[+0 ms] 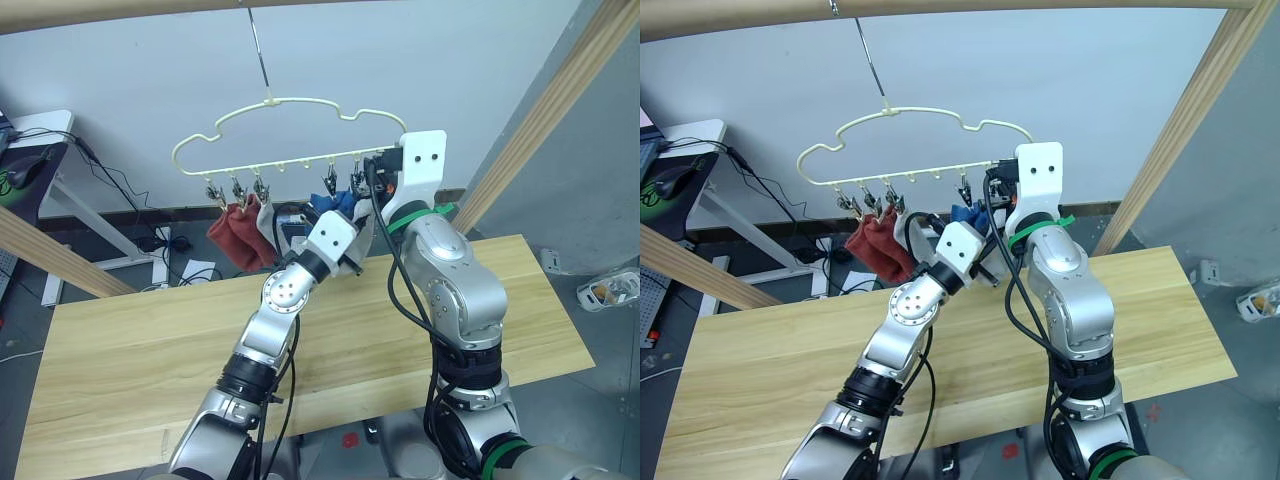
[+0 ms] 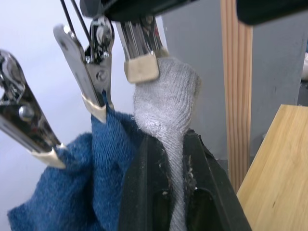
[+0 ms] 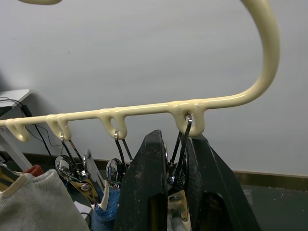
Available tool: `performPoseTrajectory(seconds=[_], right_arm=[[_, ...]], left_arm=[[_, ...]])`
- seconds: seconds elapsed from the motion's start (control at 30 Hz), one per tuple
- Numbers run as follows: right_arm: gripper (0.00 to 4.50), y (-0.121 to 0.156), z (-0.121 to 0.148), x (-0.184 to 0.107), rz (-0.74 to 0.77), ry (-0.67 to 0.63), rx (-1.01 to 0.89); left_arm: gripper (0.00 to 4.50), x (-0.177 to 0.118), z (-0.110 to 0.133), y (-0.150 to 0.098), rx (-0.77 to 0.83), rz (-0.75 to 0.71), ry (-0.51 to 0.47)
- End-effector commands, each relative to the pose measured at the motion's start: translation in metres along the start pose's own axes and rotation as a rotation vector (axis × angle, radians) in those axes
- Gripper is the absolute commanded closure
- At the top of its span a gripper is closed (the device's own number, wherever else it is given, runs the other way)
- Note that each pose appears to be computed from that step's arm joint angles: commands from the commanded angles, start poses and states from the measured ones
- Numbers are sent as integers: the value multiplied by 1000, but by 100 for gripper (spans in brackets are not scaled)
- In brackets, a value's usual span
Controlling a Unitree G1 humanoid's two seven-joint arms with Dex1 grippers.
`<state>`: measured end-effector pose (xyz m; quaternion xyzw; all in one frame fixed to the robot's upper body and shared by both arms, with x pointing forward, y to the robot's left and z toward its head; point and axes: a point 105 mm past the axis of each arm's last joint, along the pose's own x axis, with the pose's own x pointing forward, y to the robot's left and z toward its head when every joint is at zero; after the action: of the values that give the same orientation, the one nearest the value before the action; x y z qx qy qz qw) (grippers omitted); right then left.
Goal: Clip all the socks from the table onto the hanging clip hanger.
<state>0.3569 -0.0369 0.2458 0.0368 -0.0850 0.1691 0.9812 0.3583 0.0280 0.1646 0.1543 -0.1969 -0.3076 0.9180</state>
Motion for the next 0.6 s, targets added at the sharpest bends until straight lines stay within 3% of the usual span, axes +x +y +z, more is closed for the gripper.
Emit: performPoseTrajectory(seconds=[0.03,0.1,0.33,0.53,0.6], right_arm=[[435,7,19,-4,26,-67,11],[435,7,19,-5,25,-67,18],[193,8,22,-7,36,-85,45],[0,3,29,-17,68,-122,51],[0,-1,30,-21,80,-132,46]], left_arm=[[450,5,14,0,9,11,-61],[450,6,14,-1,9,11,-61],[450,5,10,-1,0,11,-56],[281,-13,2,5,-49,-34,-9],[223,-22,0,6,-62,-59,11]])
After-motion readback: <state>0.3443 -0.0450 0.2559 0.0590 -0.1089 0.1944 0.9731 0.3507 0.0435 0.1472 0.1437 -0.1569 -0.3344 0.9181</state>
